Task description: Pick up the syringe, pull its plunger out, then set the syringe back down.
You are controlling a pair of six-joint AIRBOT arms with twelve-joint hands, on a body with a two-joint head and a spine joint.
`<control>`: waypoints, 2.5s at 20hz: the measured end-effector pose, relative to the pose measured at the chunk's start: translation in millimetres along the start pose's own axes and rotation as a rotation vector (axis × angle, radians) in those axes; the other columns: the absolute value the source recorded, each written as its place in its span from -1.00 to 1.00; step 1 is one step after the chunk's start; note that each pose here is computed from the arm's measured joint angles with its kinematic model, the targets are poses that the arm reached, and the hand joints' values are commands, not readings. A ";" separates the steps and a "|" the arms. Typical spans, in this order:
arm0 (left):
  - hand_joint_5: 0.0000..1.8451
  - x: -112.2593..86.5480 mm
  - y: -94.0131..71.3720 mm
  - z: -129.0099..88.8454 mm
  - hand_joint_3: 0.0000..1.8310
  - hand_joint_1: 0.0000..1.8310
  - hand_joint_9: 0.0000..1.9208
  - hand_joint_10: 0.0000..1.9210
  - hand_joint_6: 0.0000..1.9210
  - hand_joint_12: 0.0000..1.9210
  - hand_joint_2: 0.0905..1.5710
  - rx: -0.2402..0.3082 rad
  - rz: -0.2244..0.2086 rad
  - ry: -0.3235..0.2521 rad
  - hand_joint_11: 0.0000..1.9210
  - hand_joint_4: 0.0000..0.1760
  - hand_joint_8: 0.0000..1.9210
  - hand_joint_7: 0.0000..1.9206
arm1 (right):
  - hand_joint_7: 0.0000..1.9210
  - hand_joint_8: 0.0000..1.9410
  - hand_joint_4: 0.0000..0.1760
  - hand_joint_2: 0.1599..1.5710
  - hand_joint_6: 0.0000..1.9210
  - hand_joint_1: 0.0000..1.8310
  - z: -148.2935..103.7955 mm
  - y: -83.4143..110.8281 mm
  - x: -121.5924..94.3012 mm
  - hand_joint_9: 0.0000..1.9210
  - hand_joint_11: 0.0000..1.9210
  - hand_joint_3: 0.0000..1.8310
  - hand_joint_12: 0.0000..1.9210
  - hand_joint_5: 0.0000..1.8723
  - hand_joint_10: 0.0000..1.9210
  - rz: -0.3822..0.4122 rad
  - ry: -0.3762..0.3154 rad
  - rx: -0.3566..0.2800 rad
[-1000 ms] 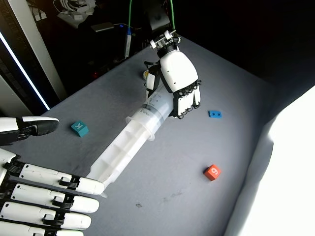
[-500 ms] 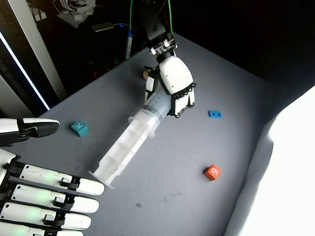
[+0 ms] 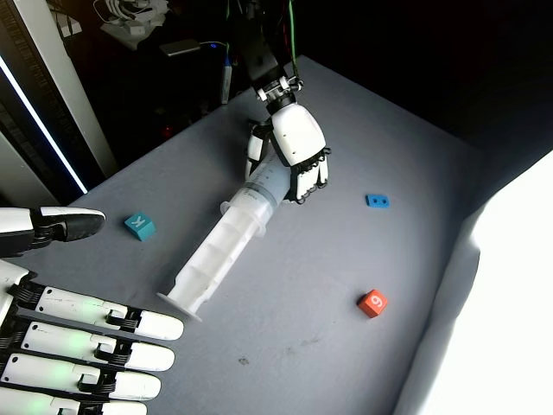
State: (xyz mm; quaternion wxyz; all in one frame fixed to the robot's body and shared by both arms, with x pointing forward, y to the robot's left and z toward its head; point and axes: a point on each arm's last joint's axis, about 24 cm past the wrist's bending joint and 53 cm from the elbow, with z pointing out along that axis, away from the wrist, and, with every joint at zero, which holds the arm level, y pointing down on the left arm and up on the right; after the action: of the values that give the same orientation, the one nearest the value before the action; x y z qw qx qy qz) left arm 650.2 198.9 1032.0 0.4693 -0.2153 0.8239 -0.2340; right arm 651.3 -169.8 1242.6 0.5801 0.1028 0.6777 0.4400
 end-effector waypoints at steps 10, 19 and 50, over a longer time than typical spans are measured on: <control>-0.69 1.7 -3.2 -0.2 -1.00 -0.26 -0.52 -1.00 -1.00 -0.07 0.39 0.013 0.000 -0.012 -0.87 -1.00 -1.00 -0.53 | -0.93 -1.00 -1.00 -0.06 -1.00 -0.63 0.1 0.6 0.3 -0.90 -1.00 -1.00 -0.65 -0.95 -1.00 -0.003 0.001 -0.003; -0.88 0.2 -8.3 0.5 -1.00 -0.56 -0.79 -1.00 -1.00 -0.19 0.13 0.022 -0.002 -0.012 -1.00 -1.00 -1.00 -0.83 | -0.92 -1.00 -1.00 -0.05 -1.00 -0.63 0.0 0.8 0.6 -0.90 -1.00 -1.00 -0.64 -0.95 -1.00 -0.005 0.002 -0.003; 0.21 -84.4 -154.3 -52.5 -0.98 -0.51 0.52 1.00 1.00 1.00 0.95 0.308 0.087 -0.063 0.50 -1.00 1.00 0.45 | 0.69 1.00 -1.00 0.72 1.00 0.08 -0.5 2.6 2.2 0.76 0.86 -1.00 1.00 0.54 1.00 -0.023 0.005 -0.015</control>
State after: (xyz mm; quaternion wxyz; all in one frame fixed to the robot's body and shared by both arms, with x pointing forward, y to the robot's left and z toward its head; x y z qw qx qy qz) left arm 664.7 133.9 1203.1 0.5319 -0.1121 0.7717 -0.3303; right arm 649.2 -167.1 1242.9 0.5844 0.0896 0.6770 0.4384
